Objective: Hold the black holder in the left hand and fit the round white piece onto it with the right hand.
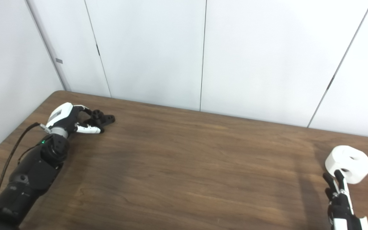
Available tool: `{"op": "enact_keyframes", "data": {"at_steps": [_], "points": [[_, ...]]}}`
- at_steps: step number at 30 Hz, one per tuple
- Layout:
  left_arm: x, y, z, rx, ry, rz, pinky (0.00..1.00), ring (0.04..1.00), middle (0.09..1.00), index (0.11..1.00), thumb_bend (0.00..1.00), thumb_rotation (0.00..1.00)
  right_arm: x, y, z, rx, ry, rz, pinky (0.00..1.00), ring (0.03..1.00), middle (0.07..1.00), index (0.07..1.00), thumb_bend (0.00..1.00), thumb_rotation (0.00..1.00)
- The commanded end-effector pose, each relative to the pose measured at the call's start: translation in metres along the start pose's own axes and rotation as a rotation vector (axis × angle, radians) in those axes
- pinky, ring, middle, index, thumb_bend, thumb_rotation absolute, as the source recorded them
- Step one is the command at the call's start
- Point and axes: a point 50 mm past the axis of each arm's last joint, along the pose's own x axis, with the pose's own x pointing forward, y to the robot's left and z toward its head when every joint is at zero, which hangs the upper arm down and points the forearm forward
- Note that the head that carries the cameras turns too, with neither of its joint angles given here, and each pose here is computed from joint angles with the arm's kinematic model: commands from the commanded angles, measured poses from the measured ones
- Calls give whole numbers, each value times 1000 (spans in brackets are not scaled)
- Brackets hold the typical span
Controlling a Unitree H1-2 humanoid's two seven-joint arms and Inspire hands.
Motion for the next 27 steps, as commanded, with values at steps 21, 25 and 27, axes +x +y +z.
{"op": "enact_keyframes", "data": {"at_steps": [21,25,27], "points": [[10,10,4,-35,-38,35,874,944,845,492,538,65,-40,19,-27,56,152,-29,1000,1000,937,1000,568,997],[10,8,4,-55,-46,17,862,915,822,486,523,49,-40,19,-26,60,153,-30,1000,997,936,1000,580,986],[10,7,4,-51,-55,11,849,904,814,486,521,46,-40,20,-26,61,151,-29,1000,1000,937,1000,575,983]]}}
